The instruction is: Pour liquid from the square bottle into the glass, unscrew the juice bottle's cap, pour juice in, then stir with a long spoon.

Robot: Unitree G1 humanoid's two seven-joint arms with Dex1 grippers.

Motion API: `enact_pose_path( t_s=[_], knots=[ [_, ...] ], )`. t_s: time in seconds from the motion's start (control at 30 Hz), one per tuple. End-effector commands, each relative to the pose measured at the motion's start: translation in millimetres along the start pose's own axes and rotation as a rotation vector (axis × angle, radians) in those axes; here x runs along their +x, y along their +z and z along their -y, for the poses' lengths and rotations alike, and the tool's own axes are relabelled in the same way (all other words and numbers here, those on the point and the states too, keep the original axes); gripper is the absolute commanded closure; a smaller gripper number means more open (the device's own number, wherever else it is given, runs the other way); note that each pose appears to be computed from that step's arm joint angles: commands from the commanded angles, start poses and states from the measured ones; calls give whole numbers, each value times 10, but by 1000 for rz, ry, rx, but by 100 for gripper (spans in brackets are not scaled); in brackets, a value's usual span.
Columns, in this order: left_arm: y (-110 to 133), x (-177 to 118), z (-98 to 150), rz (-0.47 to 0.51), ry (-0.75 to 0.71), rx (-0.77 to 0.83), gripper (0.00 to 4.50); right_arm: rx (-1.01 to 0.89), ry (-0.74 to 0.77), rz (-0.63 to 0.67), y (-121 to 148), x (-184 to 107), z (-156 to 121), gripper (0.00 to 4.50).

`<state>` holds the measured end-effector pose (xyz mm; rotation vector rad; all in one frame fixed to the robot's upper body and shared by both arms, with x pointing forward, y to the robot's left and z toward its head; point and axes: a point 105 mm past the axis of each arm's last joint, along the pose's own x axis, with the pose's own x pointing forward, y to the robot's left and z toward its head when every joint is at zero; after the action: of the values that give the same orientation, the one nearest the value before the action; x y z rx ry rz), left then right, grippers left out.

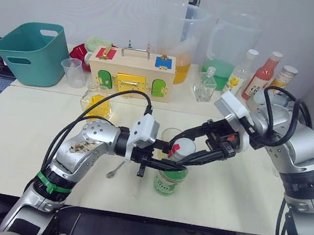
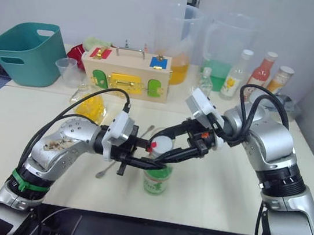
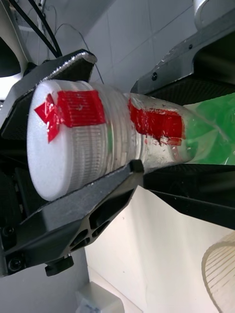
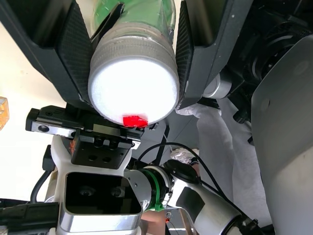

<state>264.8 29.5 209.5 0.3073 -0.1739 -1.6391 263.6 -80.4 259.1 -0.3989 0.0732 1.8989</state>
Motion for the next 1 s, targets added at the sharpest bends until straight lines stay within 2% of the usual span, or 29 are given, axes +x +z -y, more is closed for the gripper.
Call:
enact_pose_path(
  t_s=[0.03,0.43,0.53,0.63,0.7,1.0],
  knots=[
    [-167,-33,-44,-80,45,-41,342,-77,89,98,296,-54,-168,274],
    [-175,-54,-4,-91,39,-54,342,-108,69,52,-27,21,-192,274],
    [-180,-61,6,-95,35,-58,342,-126,62,68,11,-9,-176,274],
    [-187,-63,6,-97,33,-60,342,-96,78,182,223,-67,-140,274],
    [-189,-58,8,-97,31,-61,342,-64,88,217,270,-81,-132,274],
    [-205,-56,29,-102,25,-65,343,25,82,180,160,-59,-152,277]
  ],
)
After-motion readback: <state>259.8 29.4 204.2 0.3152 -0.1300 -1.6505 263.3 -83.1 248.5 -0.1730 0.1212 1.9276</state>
